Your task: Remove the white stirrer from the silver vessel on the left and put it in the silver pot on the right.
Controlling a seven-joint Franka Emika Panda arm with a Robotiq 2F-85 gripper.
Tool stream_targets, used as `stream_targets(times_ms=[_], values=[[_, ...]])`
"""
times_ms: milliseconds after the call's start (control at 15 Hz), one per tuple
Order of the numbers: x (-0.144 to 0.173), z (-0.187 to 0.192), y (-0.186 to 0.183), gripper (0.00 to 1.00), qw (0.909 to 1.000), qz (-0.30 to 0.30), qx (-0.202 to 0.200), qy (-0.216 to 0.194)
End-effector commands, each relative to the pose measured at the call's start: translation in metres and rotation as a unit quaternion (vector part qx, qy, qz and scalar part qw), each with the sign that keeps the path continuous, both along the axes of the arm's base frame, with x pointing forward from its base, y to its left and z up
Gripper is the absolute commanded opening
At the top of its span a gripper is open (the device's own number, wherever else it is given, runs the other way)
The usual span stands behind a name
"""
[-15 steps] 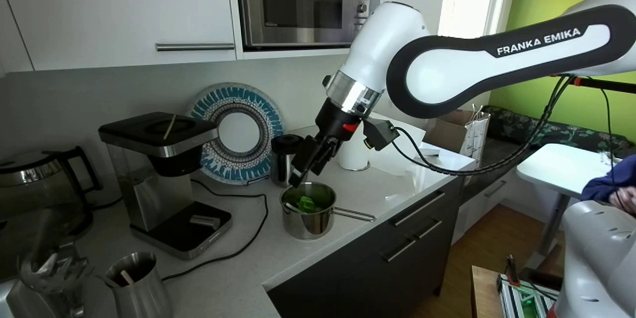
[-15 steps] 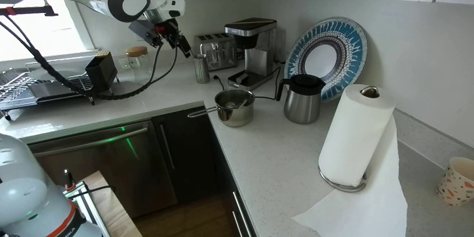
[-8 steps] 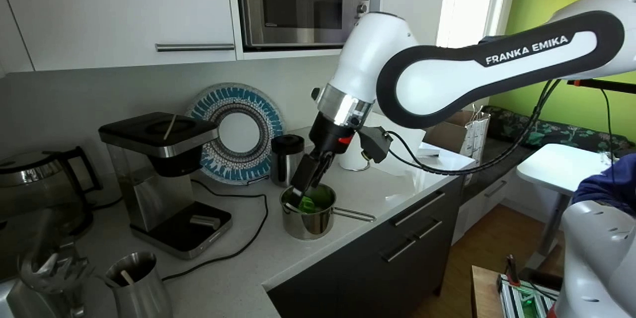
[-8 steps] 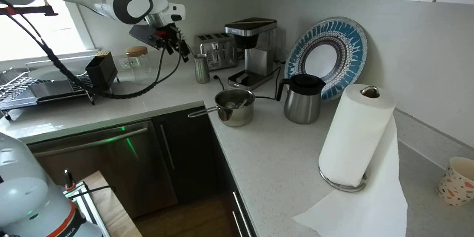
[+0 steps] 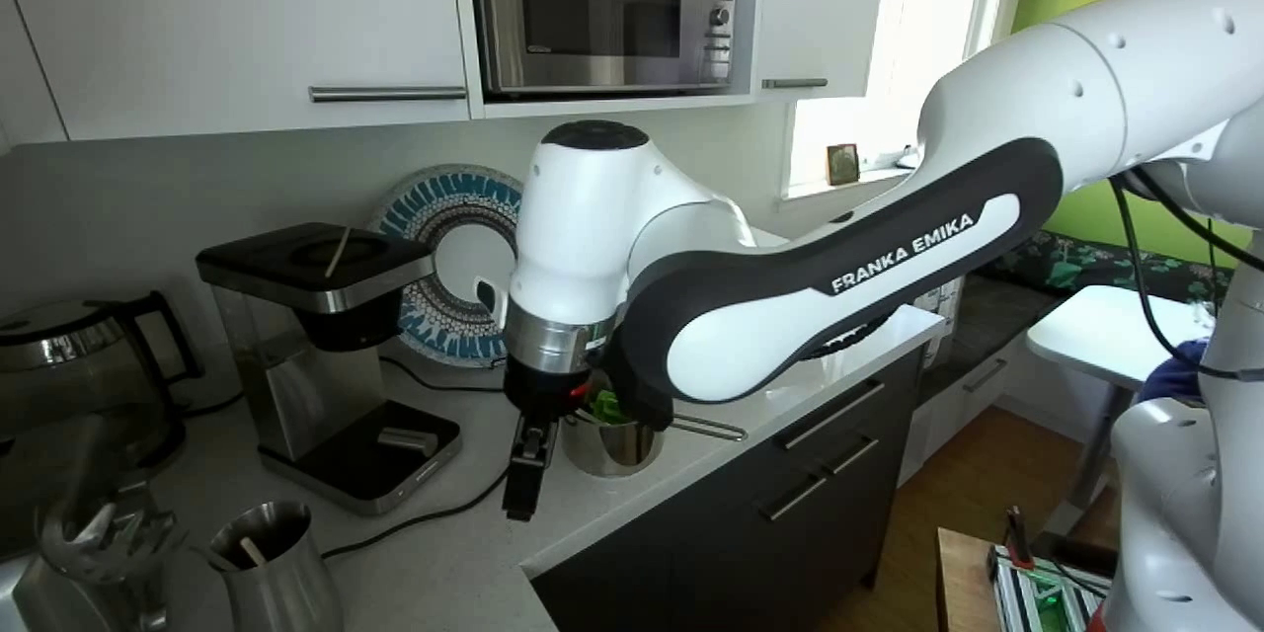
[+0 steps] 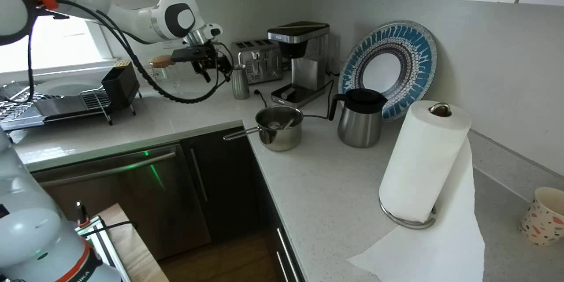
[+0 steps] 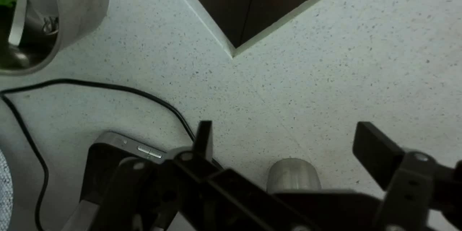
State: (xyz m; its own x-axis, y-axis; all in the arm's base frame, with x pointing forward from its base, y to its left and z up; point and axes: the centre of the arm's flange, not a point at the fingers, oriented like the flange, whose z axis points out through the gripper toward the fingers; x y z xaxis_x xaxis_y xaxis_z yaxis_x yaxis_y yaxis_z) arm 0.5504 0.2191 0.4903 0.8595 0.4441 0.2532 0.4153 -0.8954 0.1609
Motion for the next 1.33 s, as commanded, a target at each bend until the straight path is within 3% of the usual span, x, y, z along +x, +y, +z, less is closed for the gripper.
stream_targets(times_ms=[0,67,133,400,667,867,1133,1200,1267], values=[[0.028,0.009,0.037,1.00,0.9948,0.057,-0.082,-0.020],[0.031,0.015,0.039,1.00,0.9914,0.076,-0.101,-0.031],[0.014,0.005,0.026,1.00,0.9964,0.049,-0.065,-0.022],[0.018,0.008,0.028,1.00,0.9961,0.051,-0.067,-0.026],[0.036,0.002,0.055,1.00,0.9889,0.103,-0.006,-0.107],[0.047,-0.003,0.067,1.00,0.9822,0.126,0.022,-0.138],[0.063,-0.010,0.081,0.84,0.9695,0.177,0.031,-0.166],[0.067,-0.012,0.085,0.72,0.9658,0.191,0.032,-0.172],[0.070,-0.013,0.089,0.73,0.9616,0.206,0.034,-0.178]])
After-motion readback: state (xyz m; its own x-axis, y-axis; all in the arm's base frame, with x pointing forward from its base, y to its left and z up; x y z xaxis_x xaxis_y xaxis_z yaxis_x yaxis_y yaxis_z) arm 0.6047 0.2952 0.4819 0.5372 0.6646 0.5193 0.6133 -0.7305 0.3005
